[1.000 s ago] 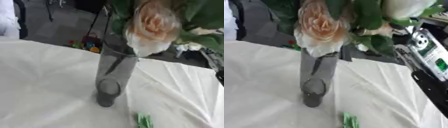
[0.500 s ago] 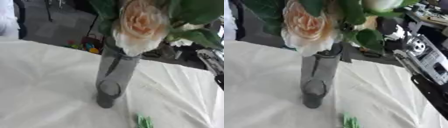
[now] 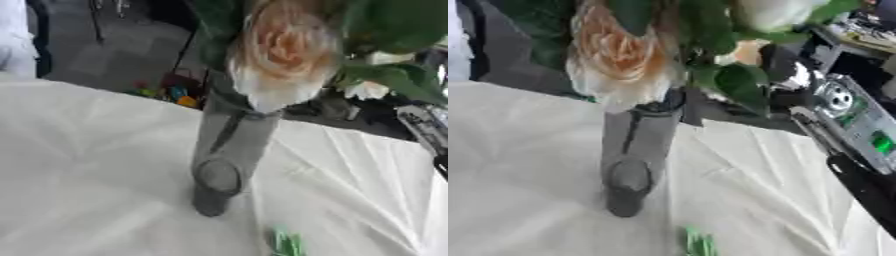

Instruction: Arrange flowers into the vase.

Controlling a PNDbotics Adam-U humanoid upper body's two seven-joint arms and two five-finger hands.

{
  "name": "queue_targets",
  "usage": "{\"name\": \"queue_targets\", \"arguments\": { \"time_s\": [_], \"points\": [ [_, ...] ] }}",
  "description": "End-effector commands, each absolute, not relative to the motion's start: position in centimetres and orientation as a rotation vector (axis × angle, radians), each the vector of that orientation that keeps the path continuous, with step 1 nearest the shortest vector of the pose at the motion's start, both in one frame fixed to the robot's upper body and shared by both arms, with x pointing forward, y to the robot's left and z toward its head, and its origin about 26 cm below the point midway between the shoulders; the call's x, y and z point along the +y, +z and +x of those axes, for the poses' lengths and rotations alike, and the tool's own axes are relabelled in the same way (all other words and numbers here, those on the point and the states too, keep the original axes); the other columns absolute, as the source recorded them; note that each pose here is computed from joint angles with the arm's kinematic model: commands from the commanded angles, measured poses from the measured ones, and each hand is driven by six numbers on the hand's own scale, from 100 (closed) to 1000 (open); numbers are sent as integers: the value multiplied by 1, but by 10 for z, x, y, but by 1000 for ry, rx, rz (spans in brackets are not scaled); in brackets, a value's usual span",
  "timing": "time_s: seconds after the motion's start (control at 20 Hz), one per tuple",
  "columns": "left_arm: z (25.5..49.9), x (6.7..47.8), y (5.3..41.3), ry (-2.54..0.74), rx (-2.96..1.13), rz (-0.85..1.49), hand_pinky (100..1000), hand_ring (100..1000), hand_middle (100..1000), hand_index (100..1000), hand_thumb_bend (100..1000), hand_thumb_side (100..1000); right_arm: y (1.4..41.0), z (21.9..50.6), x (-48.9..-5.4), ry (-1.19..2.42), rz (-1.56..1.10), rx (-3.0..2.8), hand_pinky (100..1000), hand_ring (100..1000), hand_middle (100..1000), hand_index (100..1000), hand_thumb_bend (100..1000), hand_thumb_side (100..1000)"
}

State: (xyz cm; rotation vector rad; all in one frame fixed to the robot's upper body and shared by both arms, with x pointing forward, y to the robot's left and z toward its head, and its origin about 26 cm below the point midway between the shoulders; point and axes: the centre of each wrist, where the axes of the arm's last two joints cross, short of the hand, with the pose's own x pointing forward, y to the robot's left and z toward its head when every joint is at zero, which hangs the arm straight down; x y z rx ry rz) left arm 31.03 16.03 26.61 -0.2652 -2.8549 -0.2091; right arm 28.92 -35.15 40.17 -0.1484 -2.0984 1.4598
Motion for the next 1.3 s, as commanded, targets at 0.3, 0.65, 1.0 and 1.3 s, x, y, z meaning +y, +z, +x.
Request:
{"name": "queue_targets", "arguments": {
  "time_s": [0.3,0.65,1.0,1.3],
  "points": [
    [307,162,271,-223,-2878,-252,717,804,875,935,100,1000,405,281,-363,1517,-288,-2027,1000,1000,1000,1000,823,1000],
    [307,162,271,-223,-2877,-253,716,805,876,936,100,1000,403,279,-365,1508,-296,-2038,1000,1000,1000,1000,822,1000],
    [307,162,270,-225,-2874,-259,716,805,876,936,100,1000,416,273,-356,1488,-198,-2152,1000,1000,1000,1000,813,1000],
    [307,161,270,-232,-2872,-263,716,805,877,936,100,1000,427,270,-355,1439,-131,-2235,1000,1000,1000,1000,817,1000]
  ]
}}
